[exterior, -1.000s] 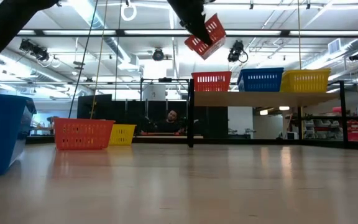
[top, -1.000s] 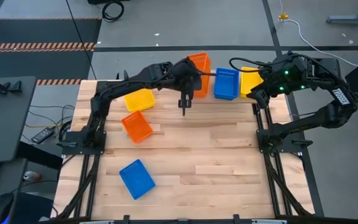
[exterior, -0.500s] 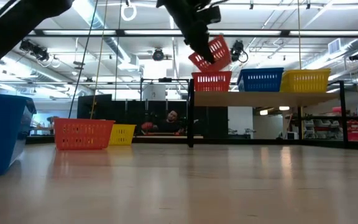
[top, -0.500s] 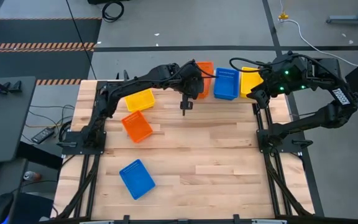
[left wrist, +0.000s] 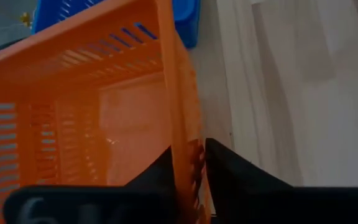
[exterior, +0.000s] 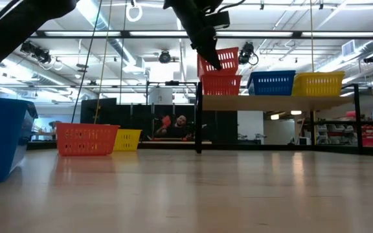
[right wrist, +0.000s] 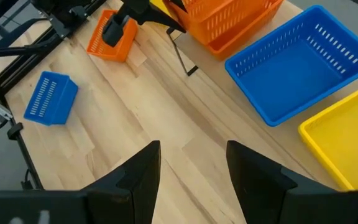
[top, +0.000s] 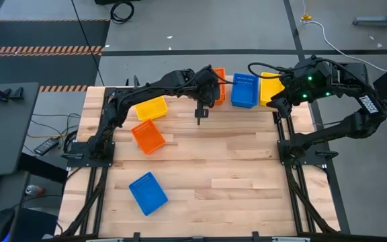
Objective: Stack baskets on shelf by color
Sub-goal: Stack the bottom orange basket on top of the orange basket on the shelf, then stack the yellow basket on top of the yellow basket on the shelf
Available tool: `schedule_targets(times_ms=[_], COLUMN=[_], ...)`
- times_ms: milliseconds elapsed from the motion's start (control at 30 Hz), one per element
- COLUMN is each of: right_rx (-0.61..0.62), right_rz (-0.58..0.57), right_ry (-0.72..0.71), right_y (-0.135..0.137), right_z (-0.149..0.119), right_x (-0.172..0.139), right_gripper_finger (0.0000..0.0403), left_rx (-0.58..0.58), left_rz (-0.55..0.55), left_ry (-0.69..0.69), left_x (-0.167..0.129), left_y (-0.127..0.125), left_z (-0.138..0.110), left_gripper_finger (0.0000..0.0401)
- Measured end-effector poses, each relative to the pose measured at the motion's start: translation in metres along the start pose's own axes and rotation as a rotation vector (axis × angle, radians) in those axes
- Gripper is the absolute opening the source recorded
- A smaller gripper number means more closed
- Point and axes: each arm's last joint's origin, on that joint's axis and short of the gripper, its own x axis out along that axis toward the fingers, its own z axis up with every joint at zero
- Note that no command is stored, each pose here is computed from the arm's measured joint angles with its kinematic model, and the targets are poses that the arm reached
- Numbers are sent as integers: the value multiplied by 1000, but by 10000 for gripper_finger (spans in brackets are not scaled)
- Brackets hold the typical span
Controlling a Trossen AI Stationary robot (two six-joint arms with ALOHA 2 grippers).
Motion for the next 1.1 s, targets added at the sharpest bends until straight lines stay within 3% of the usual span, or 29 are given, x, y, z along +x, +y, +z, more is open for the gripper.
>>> schedule_targets(times_ms=[167,500,667,800,1100], right_rx=[-1,-1,-1,-1,-9], right_rz=[0,0,0,0,0], right_ry=[0,0,0,0,0], right_y=[0,0,0,0,0], right_z=[0,0,0,0,0], right_x=[0,0,0,0,0], right_gripper_finger=[190,190,190,190,190], left_rx=[-5,-48,-19,41,74], left_rz=[10,109,148,140,131], left_ry=[5,16,36,33,22], left_x=[-1,-1,-1,-2,-4], left_y=[-3,1,0,-7,-22], left_z=[2,4,5,8,16], left_gripper_finger=[96,187,206,193,104])
